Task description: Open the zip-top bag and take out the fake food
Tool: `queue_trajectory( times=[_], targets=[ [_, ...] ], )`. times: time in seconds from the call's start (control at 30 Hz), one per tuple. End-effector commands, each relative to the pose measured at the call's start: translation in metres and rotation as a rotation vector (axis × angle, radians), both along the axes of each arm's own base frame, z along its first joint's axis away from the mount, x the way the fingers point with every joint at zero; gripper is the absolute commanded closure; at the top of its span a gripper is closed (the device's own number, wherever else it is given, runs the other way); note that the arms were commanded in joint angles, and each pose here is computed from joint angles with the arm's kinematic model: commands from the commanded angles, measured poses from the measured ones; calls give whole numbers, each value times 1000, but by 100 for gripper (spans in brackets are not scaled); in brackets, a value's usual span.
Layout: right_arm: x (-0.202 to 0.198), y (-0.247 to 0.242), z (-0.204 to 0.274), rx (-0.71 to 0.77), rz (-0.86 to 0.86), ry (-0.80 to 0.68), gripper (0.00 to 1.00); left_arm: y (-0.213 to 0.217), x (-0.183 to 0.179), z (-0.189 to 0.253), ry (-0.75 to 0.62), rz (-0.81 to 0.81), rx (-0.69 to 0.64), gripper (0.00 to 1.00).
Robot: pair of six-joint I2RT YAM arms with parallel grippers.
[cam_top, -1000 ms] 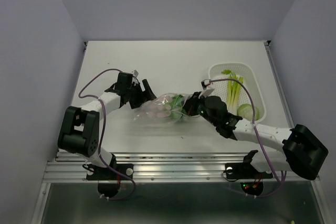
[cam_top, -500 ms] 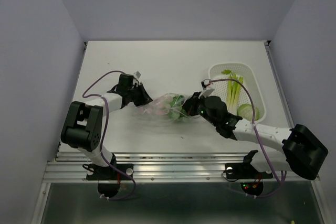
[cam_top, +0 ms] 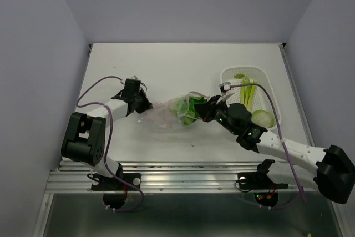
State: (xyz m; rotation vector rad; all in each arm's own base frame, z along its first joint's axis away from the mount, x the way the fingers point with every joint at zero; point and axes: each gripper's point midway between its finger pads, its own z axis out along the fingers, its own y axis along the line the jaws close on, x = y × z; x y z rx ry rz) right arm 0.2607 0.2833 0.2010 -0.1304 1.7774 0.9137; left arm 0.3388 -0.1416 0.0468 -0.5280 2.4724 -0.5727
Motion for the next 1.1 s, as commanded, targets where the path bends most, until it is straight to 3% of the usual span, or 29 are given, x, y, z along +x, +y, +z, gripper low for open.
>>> queue_trajectory(
  times=[0.0,0.3,0.83,1.07],
  targets=[
    [-7,-7,55,92,12,-155,99,39,13,6,-21,163,136,100],
    [-12,-39,84,178,-92,-221,99,56,13,2,-10,222,182,100],
    [35,-110,135,136,-564,-330,99,75,13,-4,-13,186,283,100],
    [49,-115,160,75,-618,-392,99,73,12,-14,1,154,289,100]
  ],
)
